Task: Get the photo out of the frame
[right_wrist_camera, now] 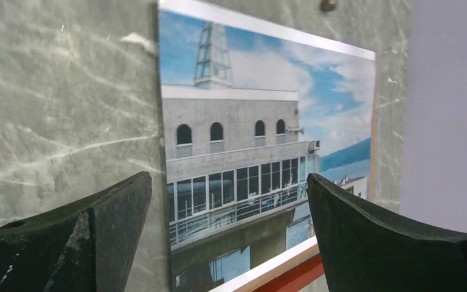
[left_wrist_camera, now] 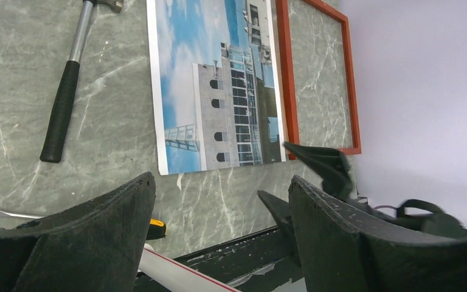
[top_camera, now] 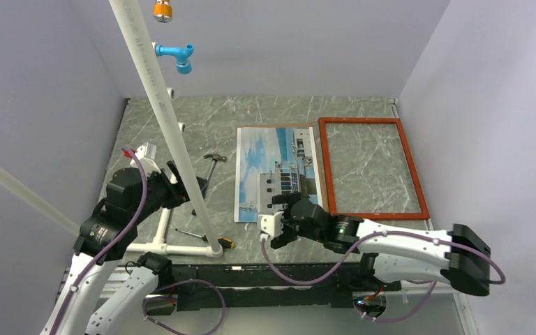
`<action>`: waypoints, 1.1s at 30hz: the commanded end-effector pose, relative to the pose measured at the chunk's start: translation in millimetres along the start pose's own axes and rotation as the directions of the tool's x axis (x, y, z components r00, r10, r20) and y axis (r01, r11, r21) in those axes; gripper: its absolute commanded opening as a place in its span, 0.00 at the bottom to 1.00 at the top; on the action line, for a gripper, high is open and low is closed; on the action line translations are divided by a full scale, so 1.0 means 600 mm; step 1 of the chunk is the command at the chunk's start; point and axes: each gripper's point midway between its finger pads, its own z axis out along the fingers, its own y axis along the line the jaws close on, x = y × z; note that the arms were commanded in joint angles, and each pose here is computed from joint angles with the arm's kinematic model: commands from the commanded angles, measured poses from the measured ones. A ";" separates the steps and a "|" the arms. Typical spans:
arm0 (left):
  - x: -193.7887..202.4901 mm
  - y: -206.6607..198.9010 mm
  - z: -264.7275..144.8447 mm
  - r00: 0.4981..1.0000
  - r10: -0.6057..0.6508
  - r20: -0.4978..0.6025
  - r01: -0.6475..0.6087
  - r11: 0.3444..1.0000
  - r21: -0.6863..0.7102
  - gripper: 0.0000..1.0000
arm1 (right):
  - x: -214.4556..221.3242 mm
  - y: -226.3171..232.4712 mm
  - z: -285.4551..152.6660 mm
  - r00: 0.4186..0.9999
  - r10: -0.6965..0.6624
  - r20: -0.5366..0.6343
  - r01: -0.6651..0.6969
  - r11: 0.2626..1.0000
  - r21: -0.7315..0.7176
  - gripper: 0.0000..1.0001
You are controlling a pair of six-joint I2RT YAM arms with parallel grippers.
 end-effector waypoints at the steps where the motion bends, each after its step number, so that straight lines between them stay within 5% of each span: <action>1: -0.003 -0.002 0.005 1.000 0.020 0.008 -0.021 1.000 0.010 0.84 | -0.044 -0.068 -0.064 0.961 0.261 0.090 -0.272 0.953 0.135 1.00; 3: 0.000 0.008 0.006 1.000 0.026 0.005 -0.026 1.000 -0.013 0.84 | -0.054 -0.107 -0.094 0.913 0.379 0.151 -0.405 0.886 0.226 1.00; 8: -0.003 0.032 -0.002 0.998 0.049 0.046 -0.045 0.997 -0.068 0.84 | -0.043 -0.197 -0.185 0.657 0.673 0.339 -0.746 0.518 0.418 1.00; 11: -0.013 0.036 -0.014 0.993 0.084 0.083 -0.077 0.994 -0.080 0.85 | -0.035 -0.225 -0.232 0.553 0.714 0.429 -0.817 0.364 0.447 1.00; 15: -0.029 0.024 -0.036 0.980 0.150 0.134 -0.145 0.988 -0.048 0.87 | 0.014 -0.249 -0.290 0.409 0.711 0.572 -0.852 0.073 0.518 1.00; 20: -0.059 0.013 -0.077 0.945 0.207 0.253 -0.205 0.978 -0.036 0.89 | 0.079 -0.254 -0.354 0.334 0.672 0.661 -0.754 -0.230 0.615 1.00; 25: -0.079 0.001 -0.117 0.899 0.240 0.366 -0.256 0.967 -0.006 0.91 | 0.097 -0.255 -0.396 0.316 0.666 0.675 -0.690 -0.327 0.646 1.00; 33: -0.094 0.003 -0.145 0.855 0.257 0.450 -0.280 0.960 -0.018 0.92 | 0.099 -0.246 -0.407 0.270 0.658 0.703 -0.743 -0.322 0.587 1.00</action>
